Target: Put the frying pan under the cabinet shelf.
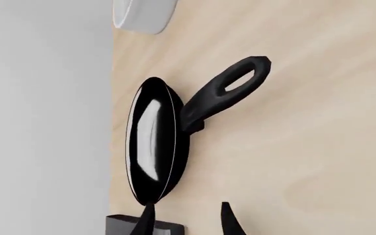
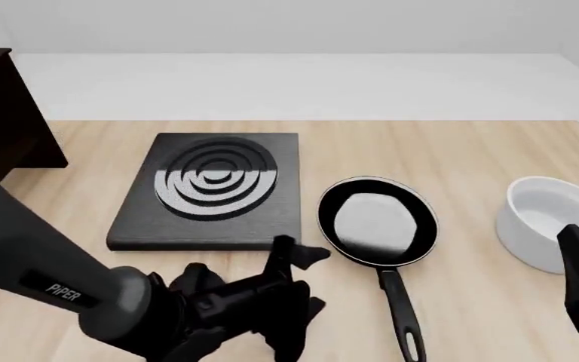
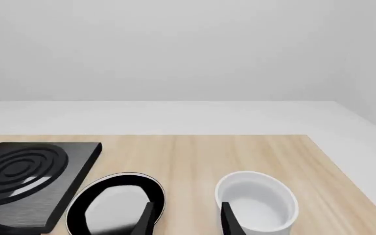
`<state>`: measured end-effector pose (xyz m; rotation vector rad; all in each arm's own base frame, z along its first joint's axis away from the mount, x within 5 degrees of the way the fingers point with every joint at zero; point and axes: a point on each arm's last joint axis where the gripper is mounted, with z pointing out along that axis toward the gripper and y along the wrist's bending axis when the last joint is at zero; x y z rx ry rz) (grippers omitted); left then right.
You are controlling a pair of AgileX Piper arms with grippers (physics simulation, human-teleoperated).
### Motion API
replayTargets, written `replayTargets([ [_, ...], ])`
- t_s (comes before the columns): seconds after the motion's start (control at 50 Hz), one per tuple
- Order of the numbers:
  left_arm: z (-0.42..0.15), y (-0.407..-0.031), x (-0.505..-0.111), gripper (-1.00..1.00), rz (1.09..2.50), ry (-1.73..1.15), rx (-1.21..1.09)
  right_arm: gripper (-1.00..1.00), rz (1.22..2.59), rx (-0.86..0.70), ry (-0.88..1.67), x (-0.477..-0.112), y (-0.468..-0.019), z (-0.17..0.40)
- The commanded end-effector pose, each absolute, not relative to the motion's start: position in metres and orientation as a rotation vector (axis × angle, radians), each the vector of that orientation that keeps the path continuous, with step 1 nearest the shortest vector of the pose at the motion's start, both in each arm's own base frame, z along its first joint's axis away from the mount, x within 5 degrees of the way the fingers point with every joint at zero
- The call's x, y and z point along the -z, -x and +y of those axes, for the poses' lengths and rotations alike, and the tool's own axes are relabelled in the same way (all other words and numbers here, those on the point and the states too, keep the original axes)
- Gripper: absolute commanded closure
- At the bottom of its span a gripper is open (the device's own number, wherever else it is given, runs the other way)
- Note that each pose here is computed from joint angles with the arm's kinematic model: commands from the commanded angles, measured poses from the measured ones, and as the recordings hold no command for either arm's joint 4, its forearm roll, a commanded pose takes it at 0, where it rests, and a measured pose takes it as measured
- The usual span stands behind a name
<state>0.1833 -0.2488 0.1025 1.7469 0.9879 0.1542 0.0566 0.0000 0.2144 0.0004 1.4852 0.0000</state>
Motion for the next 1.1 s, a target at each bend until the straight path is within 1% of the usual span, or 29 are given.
replayTargets([
  [0.02, -0.261, -0.186, -0.095, -1.0, 0.961, -1.772, -0.158, -1.0, 1.485, 0.0, 0.0, -0.214, -0.057, 0.0],
  [0.62, -0.299, -0.191, -0.08, -1.0, 0.898, -1.822, -0.141, -1.0, 1.485, 0.0, 0.0, -0.214, -0.057, 0.0],
  [1.1, -0.321, -0.183, -0.076, -1.0, 0.842, -1.87, -0.117, -1.0, 1.485, 0.0, -0.001, -0.214, -0.057, 0.0],
])
